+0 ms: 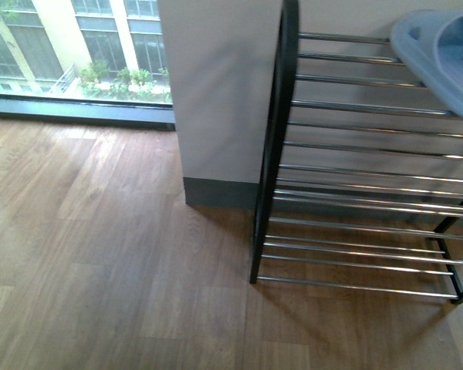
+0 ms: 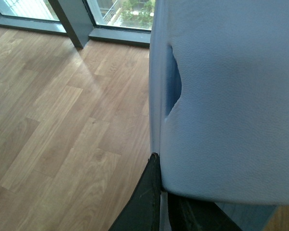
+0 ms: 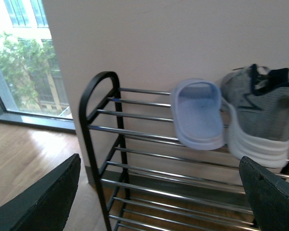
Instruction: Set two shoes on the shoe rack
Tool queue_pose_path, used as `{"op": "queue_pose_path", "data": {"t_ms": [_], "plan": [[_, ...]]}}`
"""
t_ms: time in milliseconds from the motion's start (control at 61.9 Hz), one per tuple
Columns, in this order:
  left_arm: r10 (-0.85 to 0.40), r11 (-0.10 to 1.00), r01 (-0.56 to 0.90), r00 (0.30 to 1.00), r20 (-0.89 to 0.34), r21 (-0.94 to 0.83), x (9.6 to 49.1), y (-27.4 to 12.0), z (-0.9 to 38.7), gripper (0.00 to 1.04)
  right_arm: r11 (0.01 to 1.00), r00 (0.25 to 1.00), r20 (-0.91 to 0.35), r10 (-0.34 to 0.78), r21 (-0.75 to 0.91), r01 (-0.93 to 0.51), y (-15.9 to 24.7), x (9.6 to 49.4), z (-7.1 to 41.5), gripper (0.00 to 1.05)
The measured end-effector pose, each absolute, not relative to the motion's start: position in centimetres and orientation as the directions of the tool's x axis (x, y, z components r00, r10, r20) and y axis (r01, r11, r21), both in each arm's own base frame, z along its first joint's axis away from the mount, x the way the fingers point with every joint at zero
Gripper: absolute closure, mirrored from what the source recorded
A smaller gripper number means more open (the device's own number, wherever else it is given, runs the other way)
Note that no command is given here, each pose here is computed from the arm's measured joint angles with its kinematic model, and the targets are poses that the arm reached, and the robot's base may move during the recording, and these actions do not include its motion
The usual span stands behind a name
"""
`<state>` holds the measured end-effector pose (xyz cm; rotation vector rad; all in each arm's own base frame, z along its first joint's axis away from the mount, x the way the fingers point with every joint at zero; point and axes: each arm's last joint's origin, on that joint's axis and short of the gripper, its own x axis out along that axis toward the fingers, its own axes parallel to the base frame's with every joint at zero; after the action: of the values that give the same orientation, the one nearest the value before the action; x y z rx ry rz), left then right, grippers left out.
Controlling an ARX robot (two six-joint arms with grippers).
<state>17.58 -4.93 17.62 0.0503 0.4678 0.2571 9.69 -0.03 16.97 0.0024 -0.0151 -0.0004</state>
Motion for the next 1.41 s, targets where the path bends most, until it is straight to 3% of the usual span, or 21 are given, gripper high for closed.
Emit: {"op": "queue_pose_path", "data": {"t_ms": [679, 760, 841, 1035, 1196, 1407], "plan": [[0.253, 0.968, -0.229, 0.861, -0.441, 0.107, 17.5, -5.0, 17.6, 1.03, 1.000, 1.000, 0.015, -0.005, 0.003, 0.005, 0.0, 9.7, 17.0, 0.09], [0.128, 0.991, -0.133, 0.922, -0.364, 0.012, 17.8, -5.4, 17.3, 1.03, 1.000, 1.000, 0.015, -0.004, 0.003, 0.004, 0.0, 9.7, 17.0, 0.09], [0.012, 0.996, -0.036, 0.956, -0.294, -0.079, 19.0, -6.8, 18.1, 1.03, 1.000, 1.000, 0.015, -0.001, 0.002, 0.001, 0.0, 9.7, 17.0, 0.09], [-0.177, 0.963, 0.081, 0.911, -0.373, -0.258, 24.6, -10.7, 21.2, 1.03, 1.000, 1.000, 0.015, -0.001, 0.002, 0.001, 0.0, 9.7, 17.0, 0.09], [-0.232, 0.938, 0.085, 0.876, -0.423, -0.337, 28.9, -12.5, 22.6, 1.03, 1.000, 1.000, 0.015, -0.001, 0.002, 0.001, 0.0, 9.7, 17.0, 0.09], [-0.211, 0.936, 0.025, 0.836, -0.507, -0.350, 34.1, -13.3, 22.4, 1.03, 1.000, 1.000, 0.015, -0.001, 0.003, 0.001, 0.0, 9.7, 17.0, 0.09]]}}
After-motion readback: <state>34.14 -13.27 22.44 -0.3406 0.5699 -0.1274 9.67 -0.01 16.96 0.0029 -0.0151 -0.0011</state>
